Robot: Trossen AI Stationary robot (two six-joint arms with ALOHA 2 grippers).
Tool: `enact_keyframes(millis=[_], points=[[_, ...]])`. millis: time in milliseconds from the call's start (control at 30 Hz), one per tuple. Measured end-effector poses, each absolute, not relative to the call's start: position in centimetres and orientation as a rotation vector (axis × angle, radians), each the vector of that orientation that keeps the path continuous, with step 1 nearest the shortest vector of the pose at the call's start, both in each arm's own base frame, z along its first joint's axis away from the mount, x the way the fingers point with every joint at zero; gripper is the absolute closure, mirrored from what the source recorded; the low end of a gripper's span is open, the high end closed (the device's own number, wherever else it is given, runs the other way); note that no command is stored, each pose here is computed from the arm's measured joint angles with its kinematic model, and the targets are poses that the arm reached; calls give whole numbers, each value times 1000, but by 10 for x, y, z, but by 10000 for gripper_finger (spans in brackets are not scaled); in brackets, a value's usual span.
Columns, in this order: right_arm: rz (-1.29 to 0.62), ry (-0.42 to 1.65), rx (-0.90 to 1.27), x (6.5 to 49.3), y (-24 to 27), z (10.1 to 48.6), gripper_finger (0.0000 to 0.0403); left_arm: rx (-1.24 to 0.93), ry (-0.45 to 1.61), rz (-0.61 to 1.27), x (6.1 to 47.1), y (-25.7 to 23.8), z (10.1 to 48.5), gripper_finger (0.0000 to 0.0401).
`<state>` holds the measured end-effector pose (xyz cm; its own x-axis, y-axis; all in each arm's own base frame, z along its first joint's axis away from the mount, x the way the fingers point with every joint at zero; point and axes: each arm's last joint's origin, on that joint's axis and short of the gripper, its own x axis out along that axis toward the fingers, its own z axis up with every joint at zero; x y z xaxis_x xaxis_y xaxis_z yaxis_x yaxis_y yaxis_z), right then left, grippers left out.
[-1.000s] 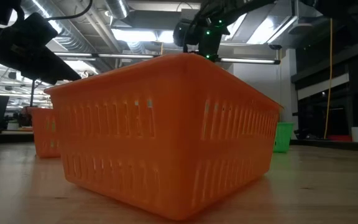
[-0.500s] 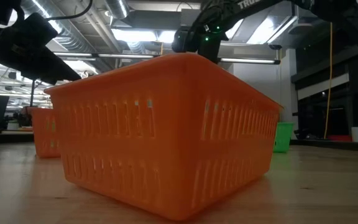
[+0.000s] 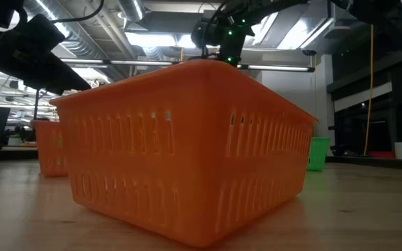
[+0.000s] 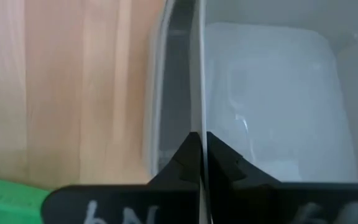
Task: Stack baskets by color
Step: Stack the bottom gray bin on the top gray bins
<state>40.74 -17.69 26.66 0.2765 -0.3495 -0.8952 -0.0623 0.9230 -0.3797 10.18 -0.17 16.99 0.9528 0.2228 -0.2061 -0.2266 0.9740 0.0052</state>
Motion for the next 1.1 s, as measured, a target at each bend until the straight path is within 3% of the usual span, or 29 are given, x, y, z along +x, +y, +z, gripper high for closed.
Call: enact_keyframes(millis=[600, 933, 1100], points=[[-213, 1172, -264, 403, -189, 281, 403, -28, 210, 221, 102, -2, 170, 401], [-285, 1011, -233, 346, -164, 370, 403, -22, 243, 222, 101, -2, 166, 401], [-272, 873, -231, 319, -149, 376, 403, -24, 240, 222, 101, -2, 167, 401]])
